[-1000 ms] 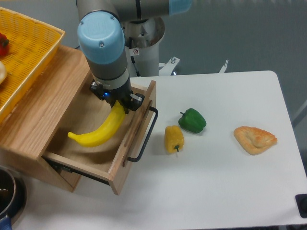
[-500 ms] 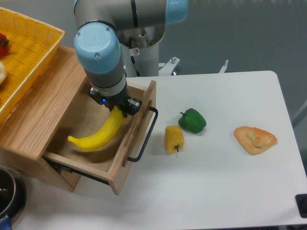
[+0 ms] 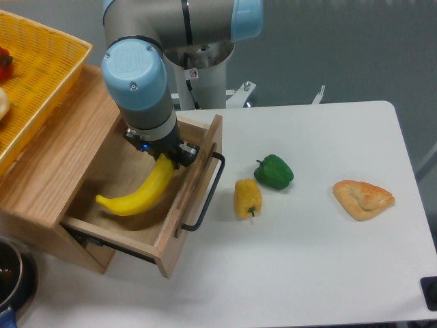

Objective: Place the banana in the top drawer
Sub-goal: 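Lower the banana down into the open drawer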

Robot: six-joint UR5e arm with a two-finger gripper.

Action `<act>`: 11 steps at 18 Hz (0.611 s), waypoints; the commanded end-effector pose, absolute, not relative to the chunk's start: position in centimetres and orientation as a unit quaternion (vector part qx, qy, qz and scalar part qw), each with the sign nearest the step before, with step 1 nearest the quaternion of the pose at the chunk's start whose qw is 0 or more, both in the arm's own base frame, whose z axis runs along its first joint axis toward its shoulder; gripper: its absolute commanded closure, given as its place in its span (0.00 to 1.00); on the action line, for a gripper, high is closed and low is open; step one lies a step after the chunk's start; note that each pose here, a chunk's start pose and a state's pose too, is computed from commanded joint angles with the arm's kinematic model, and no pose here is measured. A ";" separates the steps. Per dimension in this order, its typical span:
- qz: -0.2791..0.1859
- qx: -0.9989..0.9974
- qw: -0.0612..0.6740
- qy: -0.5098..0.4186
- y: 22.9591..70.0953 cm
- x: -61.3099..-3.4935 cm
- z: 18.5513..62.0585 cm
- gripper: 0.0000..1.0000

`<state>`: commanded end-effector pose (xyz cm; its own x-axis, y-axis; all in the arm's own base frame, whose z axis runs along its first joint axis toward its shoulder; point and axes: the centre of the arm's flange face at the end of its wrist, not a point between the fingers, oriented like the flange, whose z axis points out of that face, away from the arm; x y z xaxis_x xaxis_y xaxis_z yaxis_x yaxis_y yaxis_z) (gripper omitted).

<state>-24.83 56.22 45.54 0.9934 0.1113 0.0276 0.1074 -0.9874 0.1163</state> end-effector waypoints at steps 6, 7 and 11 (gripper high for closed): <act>0.010 0.996 0.068 0.050 56.4 -23.7 44.3 0.97; 0.007 0.996 0.073 0.044 56.6 -23.0 44.0 0.97; 0.007 0.996 0.080 0.039 56.7 -22.7 43.4 0.96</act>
